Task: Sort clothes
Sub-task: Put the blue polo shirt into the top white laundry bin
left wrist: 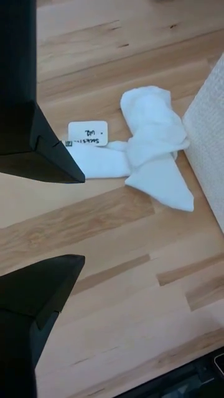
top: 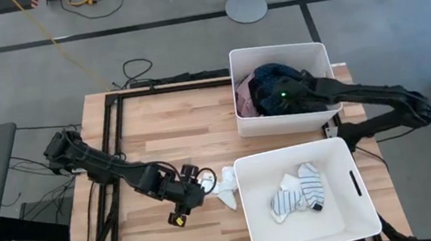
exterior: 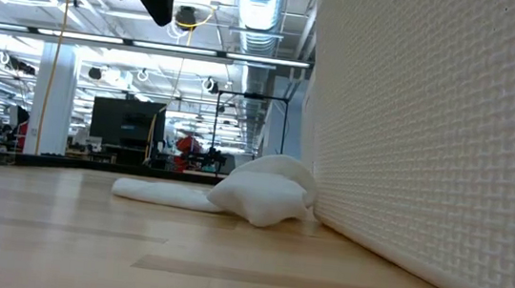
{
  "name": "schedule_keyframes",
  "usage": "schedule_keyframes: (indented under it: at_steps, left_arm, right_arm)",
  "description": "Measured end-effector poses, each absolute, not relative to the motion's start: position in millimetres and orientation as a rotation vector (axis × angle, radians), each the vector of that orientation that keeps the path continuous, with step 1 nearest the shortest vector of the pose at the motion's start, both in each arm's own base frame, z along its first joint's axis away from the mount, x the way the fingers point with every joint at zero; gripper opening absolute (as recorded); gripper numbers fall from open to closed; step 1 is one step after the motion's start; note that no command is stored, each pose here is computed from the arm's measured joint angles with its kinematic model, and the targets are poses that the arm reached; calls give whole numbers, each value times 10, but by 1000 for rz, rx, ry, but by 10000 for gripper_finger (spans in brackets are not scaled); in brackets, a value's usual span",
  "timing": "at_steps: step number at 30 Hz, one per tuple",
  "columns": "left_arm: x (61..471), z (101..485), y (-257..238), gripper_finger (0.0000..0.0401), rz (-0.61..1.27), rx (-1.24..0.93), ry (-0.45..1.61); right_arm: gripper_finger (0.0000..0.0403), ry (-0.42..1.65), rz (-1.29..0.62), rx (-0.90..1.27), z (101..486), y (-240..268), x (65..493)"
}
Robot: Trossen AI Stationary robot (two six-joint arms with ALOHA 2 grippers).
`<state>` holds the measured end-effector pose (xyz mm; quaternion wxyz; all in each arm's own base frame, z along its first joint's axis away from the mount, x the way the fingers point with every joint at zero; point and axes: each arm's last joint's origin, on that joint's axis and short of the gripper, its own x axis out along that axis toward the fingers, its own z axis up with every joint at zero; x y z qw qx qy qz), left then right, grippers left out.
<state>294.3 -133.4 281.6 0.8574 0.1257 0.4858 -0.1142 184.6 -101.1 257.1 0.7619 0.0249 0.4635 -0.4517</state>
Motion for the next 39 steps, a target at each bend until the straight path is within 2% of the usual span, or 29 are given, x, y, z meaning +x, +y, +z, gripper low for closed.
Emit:
schedule_keyframes:
  at_steps: [13, 19, 25, 39]
  left_arm:
    - [2877, 2813, -1456, 194, -260, 269, 1024]
    - [2843, 2808, -1500, 194, -256, 276, 1032]
    - [2820, 2804, -1525, 194, -253, 277, 1039]
    - [2819, 2804, -1523, 194, -232, 295, 1034]
  right_arm:
    - [15, 1255, -893, 228, 2053, -1347, 2039]
    - [38, 1274, -863, 259, 1988, -1365, 2062]
    - [70, 1171, -822, 267, 2198, -1239, 1991]
    - [167, 718, -681, 199, 2998, -637, 1515]
